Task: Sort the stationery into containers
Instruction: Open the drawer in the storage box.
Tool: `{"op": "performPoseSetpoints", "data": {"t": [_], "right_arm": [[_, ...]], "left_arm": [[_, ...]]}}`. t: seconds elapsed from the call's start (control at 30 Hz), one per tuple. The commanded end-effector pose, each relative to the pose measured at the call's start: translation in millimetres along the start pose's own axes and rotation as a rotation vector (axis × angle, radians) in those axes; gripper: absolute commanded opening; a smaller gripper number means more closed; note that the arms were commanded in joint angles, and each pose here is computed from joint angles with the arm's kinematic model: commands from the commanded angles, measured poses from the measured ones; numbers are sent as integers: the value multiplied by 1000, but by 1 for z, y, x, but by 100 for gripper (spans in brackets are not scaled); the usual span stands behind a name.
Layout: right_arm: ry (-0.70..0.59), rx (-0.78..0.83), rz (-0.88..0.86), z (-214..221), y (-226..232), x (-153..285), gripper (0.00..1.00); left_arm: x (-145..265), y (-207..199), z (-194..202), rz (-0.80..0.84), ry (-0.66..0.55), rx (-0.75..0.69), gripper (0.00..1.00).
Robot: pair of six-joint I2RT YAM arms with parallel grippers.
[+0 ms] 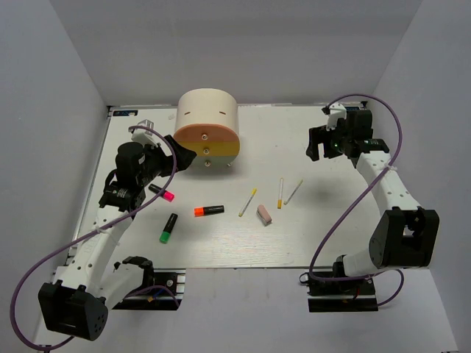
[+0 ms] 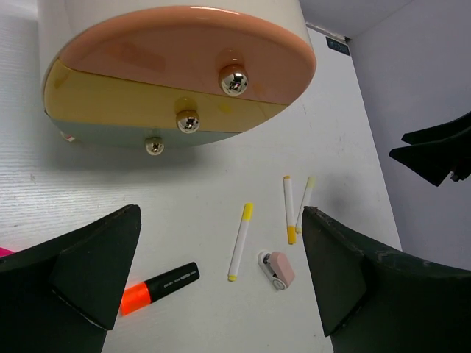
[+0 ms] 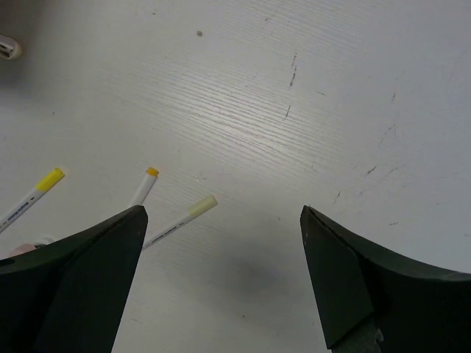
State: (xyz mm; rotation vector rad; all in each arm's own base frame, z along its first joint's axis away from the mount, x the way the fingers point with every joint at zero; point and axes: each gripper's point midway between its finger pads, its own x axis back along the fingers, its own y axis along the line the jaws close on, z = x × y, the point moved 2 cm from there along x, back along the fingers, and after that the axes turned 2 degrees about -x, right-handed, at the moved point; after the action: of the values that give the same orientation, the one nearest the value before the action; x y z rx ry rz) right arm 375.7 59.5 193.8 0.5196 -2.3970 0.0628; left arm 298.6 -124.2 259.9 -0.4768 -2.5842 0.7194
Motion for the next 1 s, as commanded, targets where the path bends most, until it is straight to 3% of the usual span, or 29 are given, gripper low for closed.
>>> {"op": "performPoseSetpoints", "data": {"t": [0.0,0.2,0.6,0.73,0.8,0.83,0.87,0.9,0.93,0.97], "right_arm": [[-47,54,-41,-21,7,11,90],[-16,190,-205,-11,27,20,90],[15,203,-213,2,29,22,90],[16,202,-227,3,31,20,90],[10,203,-238,2,33,21,75],[12,200,-241,2,33,21,62],[10,200,-249,2,35,21,23],[6,200,-253,1,36,21,4],[2,199,-252,0,36,22,0],[7,195,-255,2,36,21,0]], "left_arm": [[6,-17,-17,54,-38,-2,100],[6,-19,-16,62,-33,16,100],[10,-20,-9,73,-15,36,91],[12,-23,-9,85,-17,31,83],[12,-23,-9,85,-17,31,79],[12,-23,-9,85,-17,31,71],[12,-23,-9,85,-17,31,65],[11,-21,-5,79,-8,43,57],[11,-22,-4,87,-3,43,37],[11,-22,-4,87,-3,43,27]]}}
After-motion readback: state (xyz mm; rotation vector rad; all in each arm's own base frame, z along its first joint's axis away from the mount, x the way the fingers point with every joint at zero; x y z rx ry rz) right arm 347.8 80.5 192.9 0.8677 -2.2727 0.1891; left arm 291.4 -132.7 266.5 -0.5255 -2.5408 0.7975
